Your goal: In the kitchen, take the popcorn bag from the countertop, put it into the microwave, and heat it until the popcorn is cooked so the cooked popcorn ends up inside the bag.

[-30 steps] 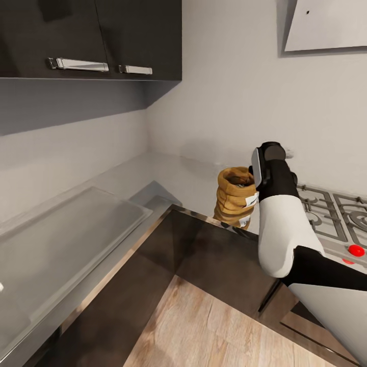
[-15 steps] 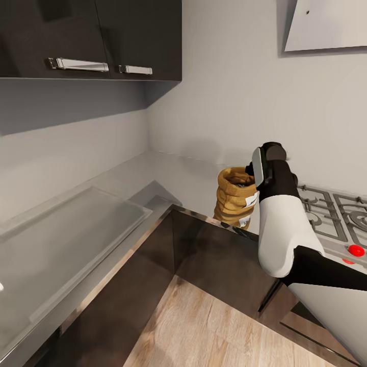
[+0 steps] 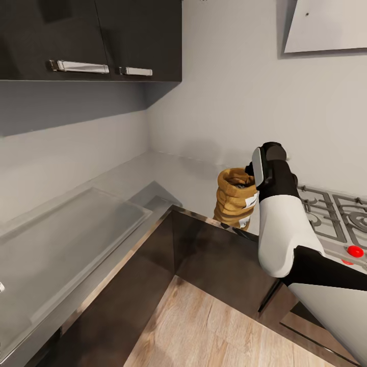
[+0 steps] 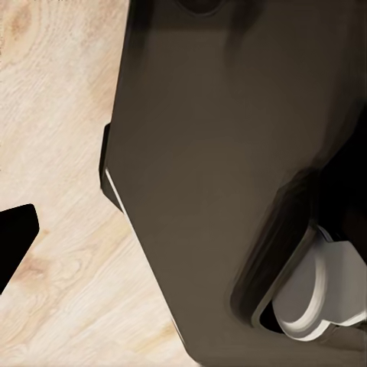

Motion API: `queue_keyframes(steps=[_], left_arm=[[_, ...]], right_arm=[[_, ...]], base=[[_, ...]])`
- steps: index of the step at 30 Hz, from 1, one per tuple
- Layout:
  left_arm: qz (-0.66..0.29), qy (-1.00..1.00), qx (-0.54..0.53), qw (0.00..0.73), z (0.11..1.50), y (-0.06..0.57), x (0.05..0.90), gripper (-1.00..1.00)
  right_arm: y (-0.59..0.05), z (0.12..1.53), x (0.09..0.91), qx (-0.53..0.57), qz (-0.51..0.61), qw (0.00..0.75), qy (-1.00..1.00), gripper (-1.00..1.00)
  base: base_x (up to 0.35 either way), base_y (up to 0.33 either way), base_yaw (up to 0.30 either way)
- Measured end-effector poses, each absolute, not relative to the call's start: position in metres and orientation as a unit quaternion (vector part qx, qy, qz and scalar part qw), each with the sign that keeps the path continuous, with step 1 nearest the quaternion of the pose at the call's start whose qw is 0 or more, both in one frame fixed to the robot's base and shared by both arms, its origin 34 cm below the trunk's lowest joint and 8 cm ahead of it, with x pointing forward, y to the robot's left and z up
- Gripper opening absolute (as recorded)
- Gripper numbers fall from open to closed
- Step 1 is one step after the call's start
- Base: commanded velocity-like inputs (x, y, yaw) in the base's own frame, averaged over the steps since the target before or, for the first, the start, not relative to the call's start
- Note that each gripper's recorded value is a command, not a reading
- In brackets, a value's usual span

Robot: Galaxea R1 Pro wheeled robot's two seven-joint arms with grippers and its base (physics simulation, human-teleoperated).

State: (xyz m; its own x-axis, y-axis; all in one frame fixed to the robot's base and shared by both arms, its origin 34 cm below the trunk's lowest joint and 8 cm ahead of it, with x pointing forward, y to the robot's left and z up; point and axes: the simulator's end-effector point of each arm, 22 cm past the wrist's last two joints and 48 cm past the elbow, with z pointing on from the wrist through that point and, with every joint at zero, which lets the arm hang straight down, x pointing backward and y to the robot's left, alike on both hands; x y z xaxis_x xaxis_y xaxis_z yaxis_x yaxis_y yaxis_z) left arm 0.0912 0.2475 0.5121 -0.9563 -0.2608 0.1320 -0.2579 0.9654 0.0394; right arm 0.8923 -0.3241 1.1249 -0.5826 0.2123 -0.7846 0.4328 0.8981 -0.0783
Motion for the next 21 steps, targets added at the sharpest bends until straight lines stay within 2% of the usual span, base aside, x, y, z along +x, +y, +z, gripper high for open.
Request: queue_keyframes(steps=[21], left_arm=[[-0.010, -0.989, 0.133, 0.069, 0.526, 0.246, 0.090, 1.00]], right_arm=[[-0.324, 1.137, 0.891, 0.176, -0.144, 0.416, 0.881, 1.00]], base=[[0.000, 0.000, 0.000]])
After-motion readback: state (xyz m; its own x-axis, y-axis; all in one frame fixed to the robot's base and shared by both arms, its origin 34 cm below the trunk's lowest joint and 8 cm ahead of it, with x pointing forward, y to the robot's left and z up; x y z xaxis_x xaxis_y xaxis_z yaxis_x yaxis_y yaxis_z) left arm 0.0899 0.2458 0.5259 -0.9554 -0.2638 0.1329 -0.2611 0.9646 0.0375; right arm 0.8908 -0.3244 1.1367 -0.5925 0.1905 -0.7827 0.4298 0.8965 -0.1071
